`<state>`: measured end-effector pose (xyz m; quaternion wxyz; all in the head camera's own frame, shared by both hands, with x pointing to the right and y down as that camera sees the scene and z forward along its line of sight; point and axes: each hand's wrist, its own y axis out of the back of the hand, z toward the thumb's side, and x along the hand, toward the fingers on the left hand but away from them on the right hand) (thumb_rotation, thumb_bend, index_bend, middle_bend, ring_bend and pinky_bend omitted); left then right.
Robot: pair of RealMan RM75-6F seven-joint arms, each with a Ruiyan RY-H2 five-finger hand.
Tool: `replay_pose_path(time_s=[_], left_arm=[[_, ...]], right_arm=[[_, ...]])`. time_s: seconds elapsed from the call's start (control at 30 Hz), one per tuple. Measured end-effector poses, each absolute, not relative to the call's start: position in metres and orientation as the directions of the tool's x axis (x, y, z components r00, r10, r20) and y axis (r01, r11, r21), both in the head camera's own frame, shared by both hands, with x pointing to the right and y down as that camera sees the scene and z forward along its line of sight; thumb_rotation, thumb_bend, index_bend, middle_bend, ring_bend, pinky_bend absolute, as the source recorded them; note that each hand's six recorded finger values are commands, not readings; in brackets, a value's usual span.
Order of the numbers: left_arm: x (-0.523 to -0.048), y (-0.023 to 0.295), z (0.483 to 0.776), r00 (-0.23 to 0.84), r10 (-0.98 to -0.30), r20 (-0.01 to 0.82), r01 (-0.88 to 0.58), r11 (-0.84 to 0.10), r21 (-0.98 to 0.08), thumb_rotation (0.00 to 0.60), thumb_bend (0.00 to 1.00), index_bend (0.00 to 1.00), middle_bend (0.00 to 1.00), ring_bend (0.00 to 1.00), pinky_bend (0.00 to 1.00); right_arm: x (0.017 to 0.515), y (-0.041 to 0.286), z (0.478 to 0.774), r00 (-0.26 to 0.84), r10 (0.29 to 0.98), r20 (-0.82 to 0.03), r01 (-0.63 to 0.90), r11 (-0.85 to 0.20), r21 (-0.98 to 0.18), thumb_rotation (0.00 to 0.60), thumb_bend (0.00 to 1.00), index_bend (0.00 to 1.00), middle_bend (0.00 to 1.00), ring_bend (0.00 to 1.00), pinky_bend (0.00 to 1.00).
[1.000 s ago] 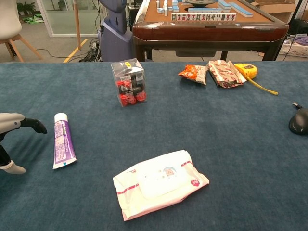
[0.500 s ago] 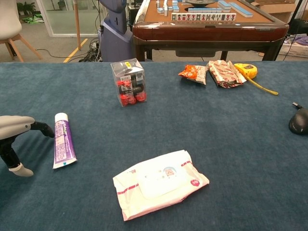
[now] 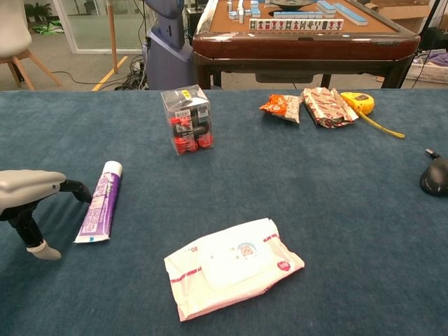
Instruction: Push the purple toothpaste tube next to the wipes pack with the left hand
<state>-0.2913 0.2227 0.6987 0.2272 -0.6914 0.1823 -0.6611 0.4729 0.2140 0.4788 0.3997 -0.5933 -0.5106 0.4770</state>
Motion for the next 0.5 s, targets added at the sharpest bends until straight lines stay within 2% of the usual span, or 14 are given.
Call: replay_pose_path(time_s=[0.5], left_arm=[[-0.264,0.228,0.701,0.104,-0.542,0.834,0.06,-0.833,-0.549,0.6,0.0,0.19,0.19,0.09,0.09]], right_arm=[[0.477,0.217,0.469,0.019,0.991,-0.132,0.243,-0.133,-0.961,0.6,0.0,0.3,0.43,0.3,0.36]])
